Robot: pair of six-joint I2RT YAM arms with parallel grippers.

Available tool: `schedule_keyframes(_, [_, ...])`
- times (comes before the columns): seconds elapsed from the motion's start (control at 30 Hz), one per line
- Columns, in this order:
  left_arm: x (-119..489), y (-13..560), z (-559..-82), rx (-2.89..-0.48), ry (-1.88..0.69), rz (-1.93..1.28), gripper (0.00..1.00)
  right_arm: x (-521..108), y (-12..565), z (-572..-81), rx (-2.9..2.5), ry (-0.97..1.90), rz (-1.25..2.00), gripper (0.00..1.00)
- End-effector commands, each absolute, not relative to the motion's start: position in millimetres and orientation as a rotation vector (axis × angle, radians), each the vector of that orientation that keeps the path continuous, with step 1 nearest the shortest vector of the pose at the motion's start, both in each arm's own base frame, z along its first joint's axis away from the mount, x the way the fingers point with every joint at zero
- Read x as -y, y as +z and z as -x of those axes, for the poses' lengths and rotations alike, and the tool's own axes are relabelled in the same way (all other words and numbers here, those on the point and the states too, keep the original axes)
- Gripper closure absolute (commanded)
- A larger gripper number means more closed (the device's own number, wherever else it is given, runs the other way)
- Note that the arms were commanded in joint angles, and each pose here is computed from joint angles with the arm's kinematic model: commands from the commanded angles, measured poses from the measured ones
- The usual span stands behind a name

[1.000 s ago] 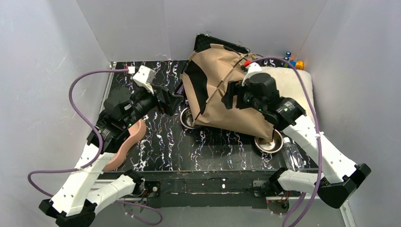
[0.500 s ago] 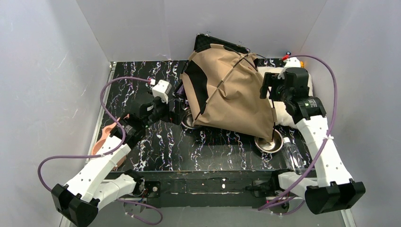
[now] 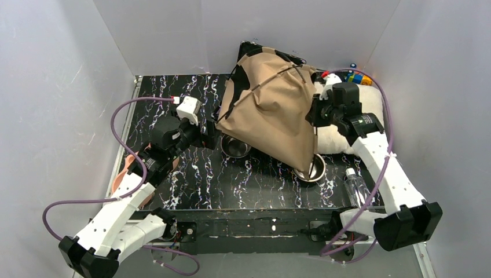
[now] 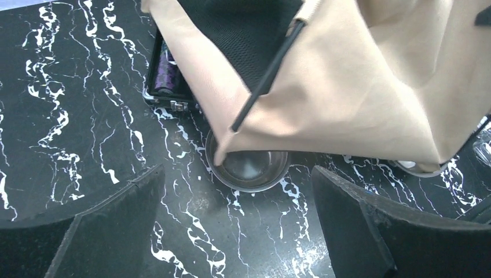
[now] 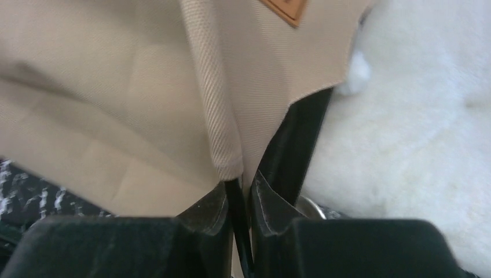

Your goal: Set up the pet tent

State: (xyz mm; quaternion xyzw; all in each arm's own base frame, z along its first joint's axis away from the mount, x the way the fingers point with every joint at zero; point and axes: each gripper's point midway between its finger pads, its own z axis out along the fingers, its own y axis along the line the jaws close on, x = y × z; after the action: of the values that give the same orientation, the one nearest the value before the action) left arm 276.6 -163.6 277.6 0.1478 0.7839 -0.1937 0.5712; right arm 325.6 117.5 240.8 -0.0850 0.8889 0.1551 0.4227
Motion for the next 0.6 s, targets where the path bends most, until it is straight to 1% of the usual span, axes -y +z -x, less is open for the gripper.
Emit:
schedule_keyframes(0.0, [150.6, 312.4, -274.1, -1.8, -0.422, -0.295, 0.02, -153.9, 320.9, -309.7, -2.029, 0.491, 0.148, 0.81])
schedule_keyframes(0.1, [145.9, 346.0, -265.1, -1.78, -0.448, -0.254, 0.02, -182.4, 330.5, -302.5, -2.02, 0.481, 0.15, 0.81])
schedule_keyframes(0.2, [145.8, 373.6, -251.4, -1.737, -0.5, -0.258, 0.02, -209.2, 324.7, -302.7, -2.037, 0.461, 0.124, 0.84])
schedule_keyframes(0.27, [146.2, 385.3, -243.3, -1.732, -0.532, -0.259, 0.02, -226.9, 319.8, -301.8, -2.045, 0.462, 0.088, 0.85])
schedule_keyframes(0.3, [151.4, 390.9, -236.3, -1.73, -0.573, -0.287, 0.02, -239.5, 320.6, -299.6, -2.039, 0.478, 0.084, 0.84])
schedule_keyframes(0.37, [154.4, 398.7, -229.2, -1.737, -0.614, -0.293, 0.02, -262.2, 323.1, -294.5, -2.022, 0.495, 0.057, 0.8])
schedule_keyframes(0.4, [154.2, 400.2, -227.6, -1.746, -0.619, -0.289, 0.02, -277.6, 322.0, -291.9, -2.016, 0.506, 0.063, 0.74])
schedule_keyframes(0.5, [150.9, 402.2, -230.2, -1.774, -0.603, -0.254, 0.02, -326.9, 325.4, -279.1, -2.006, 0.582, 0.155, 0.5])
schedule_keyframes(0.57, [150.6, 398.8, -234.6, -1.793, -0.59, -0.239, 0.02, -348.9, 326.6, -270.3, -2.032, 0.579, 0.242, 0.37])
